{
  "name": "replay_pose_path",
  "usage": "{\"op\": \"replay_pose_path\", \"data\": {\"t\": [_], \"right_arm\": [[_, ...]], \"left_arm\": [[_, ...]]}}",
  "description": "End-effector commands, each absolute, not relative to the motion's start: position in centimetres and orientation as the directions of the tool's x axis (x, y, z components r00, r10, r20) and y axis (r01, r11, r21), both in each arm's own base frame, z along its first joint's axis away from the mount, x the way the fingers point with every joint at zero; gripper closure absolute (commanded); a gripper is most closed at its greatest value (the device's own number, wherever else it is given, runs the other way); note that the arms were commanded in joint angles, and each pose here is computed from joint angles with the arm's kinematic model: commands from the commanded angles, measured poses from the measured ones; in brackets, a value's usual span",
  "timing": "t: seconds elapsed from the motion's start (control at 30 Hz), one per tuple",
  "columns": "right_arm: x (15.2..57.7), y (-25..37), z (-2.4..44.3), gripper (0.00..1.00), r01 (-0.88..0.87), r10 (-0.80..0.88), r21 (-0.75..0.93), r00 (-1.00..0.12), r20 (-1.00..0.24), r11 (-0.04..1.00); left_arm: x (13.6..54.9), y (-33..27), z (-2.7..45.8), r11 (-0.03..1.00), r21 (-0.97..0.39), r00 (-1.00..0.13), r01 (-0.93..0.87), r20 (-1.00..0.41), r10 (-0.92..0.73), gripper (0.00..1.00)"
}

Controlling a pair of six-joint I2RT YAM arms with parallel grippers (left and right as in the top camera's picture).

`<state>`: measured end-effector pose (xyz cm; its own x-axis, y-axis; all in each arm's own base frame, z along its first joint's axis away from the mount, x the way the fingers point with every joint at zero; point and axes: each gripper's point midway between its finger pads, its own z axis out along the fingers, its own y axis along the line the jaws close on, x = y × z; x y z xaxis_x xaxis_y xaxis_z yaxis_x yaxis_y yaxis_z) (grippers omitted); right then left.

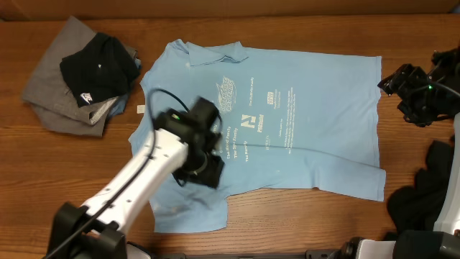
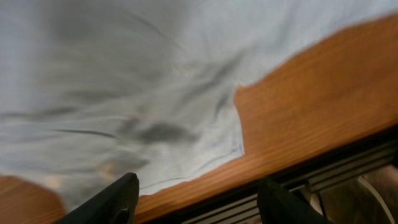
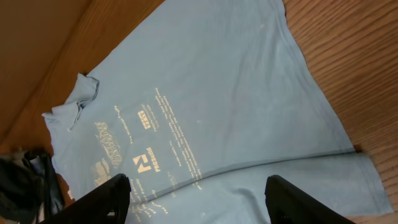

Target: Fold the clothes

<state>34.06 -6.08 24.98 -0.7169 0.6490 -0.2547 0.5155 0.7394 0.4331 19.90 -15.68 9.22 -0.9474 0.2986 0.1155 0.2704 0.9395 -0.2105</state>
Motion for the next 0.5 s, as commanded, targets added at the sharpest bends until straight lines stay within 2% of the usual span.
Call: {"op": "replay_pose_path", "data": {"t": [0.0,0.27,0.47], "right_arm": [[34.2,-6.2,24.7,0.27,0.519,0.649,0.426,-0.718,-0.253,0.741],[34.5,-6.3,24.5,0.27,0.520,0.649,0.426,-0.718,-0.251,0.740],[34.4,-6.3,24.4,0.27,0.522,0.649,0.425,-0.720,-0.247,0.740]], "left_arm": [[16.4,-18.3,7.1,0.925,-0.265,-0.919,0.273,0.213,0.333,0.36],[12.9,-19.8,3.7,0.914,-0.161,-0.853,0.372,0.328,0.405,0.29],[11.9,-18.7,0.9,0.919,-0.081,-0.812,0.385,0.443,0.379,0.31]]}}
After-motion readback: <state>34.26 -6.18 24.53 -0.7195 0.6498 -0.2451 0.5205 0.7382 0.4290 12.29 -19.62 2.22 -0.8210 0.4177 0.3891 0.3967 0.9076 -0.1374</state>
